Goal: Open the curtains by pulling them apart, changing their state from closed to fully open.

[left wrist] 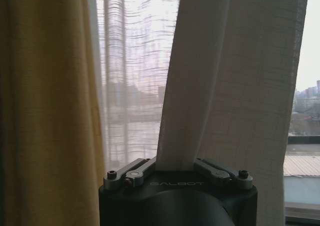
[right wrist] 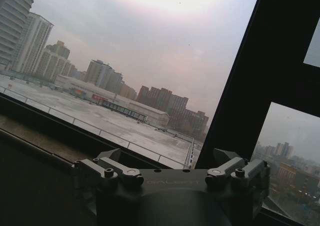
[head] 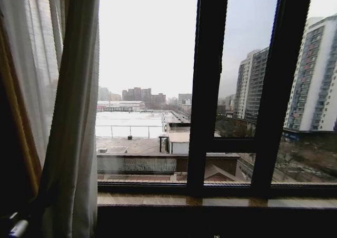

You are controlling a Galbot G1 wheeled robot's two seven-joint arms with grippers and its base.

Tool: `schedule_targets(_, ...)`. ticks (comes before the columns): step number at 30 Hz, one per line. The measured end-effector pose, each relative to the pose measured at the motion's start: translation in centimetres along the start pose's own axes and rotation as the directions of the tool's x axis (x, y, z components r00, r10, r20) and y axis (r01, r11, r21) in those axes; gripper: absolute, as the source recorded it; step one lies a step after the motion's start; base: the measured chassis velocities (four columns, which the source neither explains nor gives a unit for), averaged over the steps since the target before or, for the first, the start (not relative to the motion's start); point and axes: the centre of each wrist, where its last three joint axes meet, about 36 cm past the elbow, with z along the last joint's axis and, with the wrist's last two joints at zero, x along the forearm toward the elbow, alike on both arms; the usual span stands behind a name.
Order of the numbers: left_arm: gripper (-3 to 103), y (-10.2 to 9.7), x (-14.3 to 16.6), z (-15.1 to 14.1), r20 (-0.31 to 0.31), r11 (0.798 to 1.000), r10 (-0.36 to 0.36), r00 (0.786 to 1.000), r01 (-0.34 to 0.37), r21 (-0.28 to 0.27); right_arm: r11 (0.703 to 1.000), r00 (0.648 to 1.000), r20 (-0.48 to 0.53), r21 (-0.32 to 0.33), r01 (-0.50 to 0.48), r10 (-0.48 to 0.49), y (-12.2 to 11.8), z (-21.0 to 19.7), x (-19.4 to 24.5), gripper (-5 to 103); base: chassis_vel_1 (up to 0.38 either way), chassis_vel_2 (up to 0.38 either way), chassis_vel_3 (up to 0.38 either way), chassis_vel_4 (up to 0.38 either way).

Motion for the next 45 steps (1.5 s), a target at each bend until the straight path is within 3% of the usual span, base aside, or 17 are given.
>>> schedule_targets(2, 0, 1.8, 1.1, 0.3, -0.001, 1.000, -0.026, 1.000, 0.026, -0.006, 1.000, 1.000, -0.002, -0.004, 0.004, -0.004, 0.0, 0.1, 0.0, 100, 0.000, 0.000, 0.000, 0.000)
schedule_targets(3, 0, 1.8, 1.1, 0.3, -0.001, 1.000, -0.026, 1.000, 0.026, -0.006, 1.000, 1.000, -0.002, -0.004, 0.004, -0.004, 0.0, 0.1, 0.0, 100, 0.000, 0.000, 0.000, 0.000)
schedule_targets(7, 0, 6.9, 4.2, 0.3, -0.002, 0.996, -0.089, 0.996, 0.089, 0.005, 1.000, 1.000, -0.005, -0.009, 0.016, -0.016, 0.4, 0.3, -0.2, 100, 0.000, 0.000, 0.000, 0.000)
schedule_targets(8, 0, 6.9, 4.2, 0.3, -0.002, 0.996, -0.089, 0.996, 0.089, 0.005, 1.000, 1.000, -0.005, -0.009, 0.016, -0.016, 0.4, 0.3, -0.2, 100, 0.000, 0.000, 0.000, 0.000)
schedule_targets(10, 0, 9.1, 5.4, 0.3, -0.003, 0.994, -0.113, 0.994, 0.113, 0.000, 1.000, 1.000, -0.004, -0.012, 0.024, -0.024, 0.7, 0.4, -0.4, 100, 0.000, 0.000, 0.000, 0.000)
schedule_targets(16, 0, 11.5, 6.1, 0.5, -0.004, 0.988, -0.157, 0.988, 0.156, -0.006, 0.999, 0.999, -0.005, -0.021, 0.043, -0.043, 1.4, 0.4, -0.4, 100, 0.000, 0.000, 0.000, 0.000)
schedule_targets(19, 0, 11.3, 5.9, 0.4, -0.001, 0.988, -0.155, 0.988, 0.155, -0.004, 0.999, 0.999, -0.005, -0.021, 0.044, -0.045, 1.4, 0.4, -0.4, 100, 0.000, 0.000, 0.000, 0.000)
schedule_targets(21, 0, 9.6, 4.8, 0.1, 0.006, 0.992, -0.123, 0.992, 0.123, 0.002, 0.999, 0.999, -0.006, -0.022, 0.047, -0.047, 1.5, 0.5, -0.3, 100, 0.000, 0.000, 0.000, 0.000)
schedule_targets(22, 0, 7.8, 3.7, -0.4, 0.022, 0.996, -0.085, 0.996, 0.084, 0.008, 0.999, 0.999, -0.006, -0.023, 0.046, -0.046, 1.5, 0.5, -0.2, 100, 0.000, 0.000, 0.000, 0.000)
schedule_targets(24, 0, 6.9, 3.2, -0.7, 0.029, 0.998, -0.065, 0.997, 0.065, 0.010, 0.999, 0.999, -0.006, -0.024, 0.045, -0.045, 1.4, 0.5, -0.2, 100, 0.000, 0.000, 0.000, 0.000)
schedule_targets(26, 0, 3.9, 1.3, -1.4, 0.058, 1.000, 0.009, 0.998, -0.010, 0.015, 0.999, 0.999, -0.001, -0.034, 0.032, -0.032, 1.2, 0.2, -0.1, 100, 0.000, 0.000, 0.000, 0.000)
schedule_targets(31, 0, 2.3, -1.1, -2.2, 0.050, 0.997, 0.077, 0.996, -0.076, -0.013, 0.999, 1.000, -0.002, -0.044, 0.012, -0.012, 0.7, 0.1, 0.4, 100, 0.000, 0.000, 0.000, 0.000)
schedule_targets(36, 0, 5.1, -2.9, -2.4, 0.010, 0.996, 0.070, 0.998, -0.069, -0.054, 0.999, 1.000, -0.007, -0.049, 0.000, -0.001, 0.4, 0.3, 1.0, 100, 0.000, 0.000, 0.000, 0.000)
schedule_targets(38, 0, 9.8, -3.5, -2.7, -0.013, 0.997, 0.024, 1.000, -0.025, -0.073, 0.999, 1.000, -0.012, -0.048, 0.003, -0.004, 0.6, 0.7, 1.4, 100, 0.000, 0.000, 0.000, 0.000)
schedule_targets(39, 0, 9.8, -3.5, -2.7, -0.013, 0.997, 0.024, 1.000, -0.025, -0.073, 0.999, 1.000, -0.012, -0.048, 0.003, -0.004, 0.6, 0.7, 1.4, 100, 0.000, 0.000, 0.000, 0.000)
schedule_targets(42, 0, 13.9, -3.4, -3.8, -0.018, 0.998, 0.000, 1.000, -0.001, -0.062, 0.999, 1.000, -0.012, -0.039, 0.019, -0.019, 0.9, 0.9, 1.5, 100, 0.000, 0.000, 0.000, 0.000)
schedule_targets(45, 0, 15.1, -3.1, -4.3, -0.018, 0.999, -0.004, 1.000, 0.003, -0.054, 0.999, 1.000, -0.006, -0.033, 0.029, -0.029, 1.1, 0.7, 1.4, 100, 0.000, 0.000, 0.000, 0.000)
